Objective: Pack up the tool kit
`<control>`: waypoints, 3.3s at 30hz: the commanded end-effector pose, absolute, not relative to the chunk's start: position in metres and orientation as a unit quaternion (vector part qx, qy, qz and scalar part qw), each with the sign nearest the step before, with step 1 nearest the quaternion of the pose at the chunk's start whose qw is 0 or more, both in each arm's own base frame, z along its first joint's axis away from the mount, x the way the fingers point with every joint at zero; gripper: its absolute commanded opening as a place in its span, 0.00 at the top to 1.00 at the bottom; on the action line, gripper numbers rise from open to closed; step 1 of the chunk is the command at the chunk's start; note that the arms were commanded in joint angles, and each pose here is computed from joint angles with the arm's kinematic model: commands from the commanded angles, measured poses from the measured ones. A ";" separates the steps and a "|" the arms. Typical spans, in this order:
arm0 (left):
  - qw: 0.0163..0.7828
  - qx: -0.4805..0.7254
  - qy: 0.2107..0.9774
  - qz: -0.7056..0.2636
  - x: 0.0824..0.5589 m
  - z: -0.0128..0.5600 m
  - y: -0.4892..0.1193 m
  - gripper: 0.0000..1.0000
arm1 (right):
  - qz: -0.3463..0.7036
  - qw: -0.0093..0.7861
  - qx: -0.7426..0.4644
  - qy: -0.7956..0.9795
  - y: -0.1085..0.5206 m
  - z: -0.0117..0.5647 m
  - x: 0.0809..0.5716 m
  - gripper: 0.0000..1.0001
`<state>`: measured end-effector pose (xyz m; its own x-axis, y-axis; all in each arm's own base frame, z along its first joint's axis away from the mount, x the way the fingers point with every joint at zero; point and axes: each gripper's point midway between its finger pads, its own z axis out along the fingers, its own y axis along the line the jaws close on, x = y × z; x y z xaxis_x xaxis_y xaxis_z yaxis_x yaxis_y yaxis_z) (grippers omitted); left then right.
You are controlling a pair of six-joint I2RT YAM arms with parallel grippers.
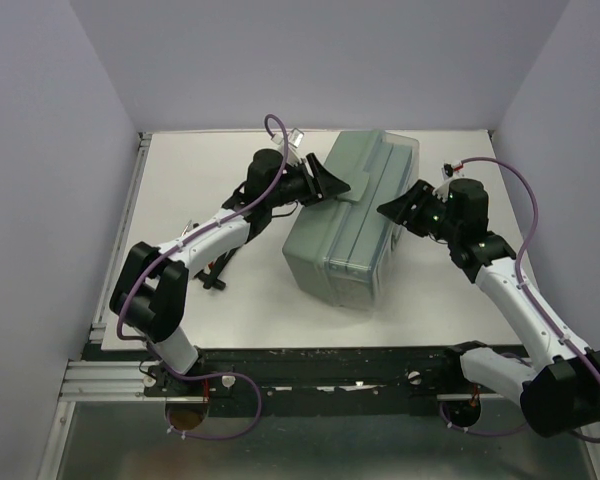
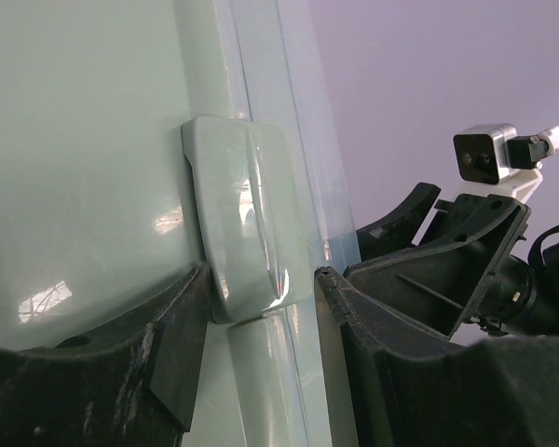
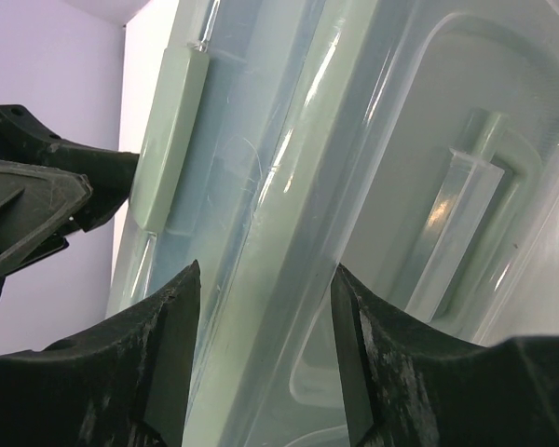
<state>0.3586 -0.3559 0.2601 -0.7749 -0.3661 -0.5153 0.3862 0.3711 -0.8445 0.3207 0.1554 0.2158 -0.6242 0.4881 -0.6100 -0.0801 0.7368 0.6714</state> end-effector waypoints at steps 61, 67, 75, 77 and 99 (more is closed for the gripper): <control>0.411 0.069 0.609 -0.676 0.304 0.375 -0.382 0.50 | 0.302 0.367 0.115 0.872 0.151 0.168 0.306 0.46; 0.410 0.067 0.609 -0.675 0.305 0.374 -0.382 0.50 | 0.301 0.366 0.116 0.873 0.151 0.167 0.306 0.46; 0.429 0.067 0.599 -0.672 0.303 0.384 -0.376 0.51 | 0.300 0.369 0.114 0.872 0.150 0.169 0.305 0.46; 0.434 0.066 0.596 -0.672 0.303 0.387 -0.375 0.51 | 0.299 0.368 0.116 0.873 0.150 0.168 0.305 0.46; 0.435 0.076 0.577 -0.687 0.299 0.403 -0.380 0.51 | 0.297 0.368 0.114 0.874 0.149 0.168 0.305 0.47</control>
<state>0.3640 -0.3588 0.2687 -0.6802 -0.4847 -0.5499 0.4056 0.3760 -0.8331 0.3240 0.1491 0.2177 -0.5991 0.5053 -0.6211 -0.0639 0.7430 0.6662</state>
